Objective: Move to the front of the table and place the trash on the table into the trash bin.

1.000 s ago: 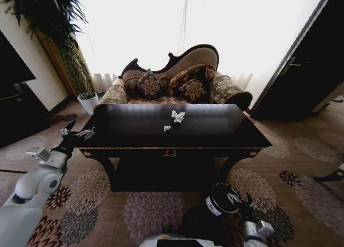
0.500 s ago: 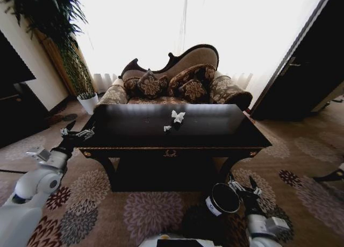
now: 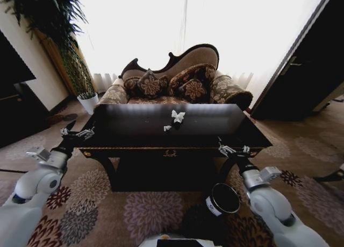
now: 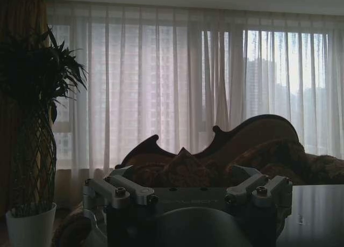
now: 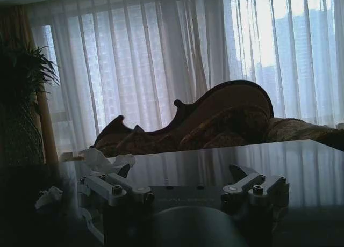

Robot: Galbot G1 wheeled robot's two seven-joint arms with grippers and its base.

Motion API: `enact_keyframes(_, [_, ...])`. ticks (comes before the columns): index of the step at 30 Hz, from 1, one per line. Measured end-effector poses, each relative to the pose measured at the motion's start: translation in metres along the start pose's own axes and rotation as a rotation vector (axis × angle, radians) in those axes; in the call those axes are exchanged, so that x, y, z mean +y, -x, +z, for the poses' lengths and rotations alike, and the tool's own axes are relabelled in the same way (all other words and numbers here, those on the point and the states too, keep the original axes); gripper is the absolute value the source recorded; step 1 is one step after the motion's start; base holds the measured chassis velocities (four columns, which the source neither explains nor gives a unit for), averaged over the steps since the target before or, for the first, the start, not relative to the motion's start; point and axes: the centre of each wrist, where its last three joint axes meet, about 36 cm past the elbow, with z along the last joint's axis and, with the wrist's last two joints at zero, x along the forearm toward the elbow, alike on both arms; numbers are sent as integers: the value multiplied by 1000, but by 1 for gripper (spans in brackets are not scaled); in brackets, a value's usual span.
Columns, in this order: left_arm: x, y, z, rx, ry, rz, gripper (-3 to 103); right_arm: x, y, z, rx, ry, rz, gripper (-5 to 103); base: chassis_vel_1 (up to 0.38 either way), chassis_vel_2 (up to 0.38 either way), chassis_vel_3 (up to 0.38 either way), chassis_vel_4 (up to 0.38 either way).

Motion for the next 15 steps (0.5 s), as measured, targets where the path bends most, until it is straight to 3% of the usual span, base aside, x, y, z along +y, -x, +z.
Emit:
enact_keyframes(9, [0, 0, 0, 0, 0, 0, 100, -11, 56, -19, 40, -71, -100, 100, 0, 0, 0, 0])
enact_keyframes(15, [0, 0, 0, 0, 0, 0, 100, -5, 122, -32, 67, -106, -168, 100, 0, 0, 0, 0])
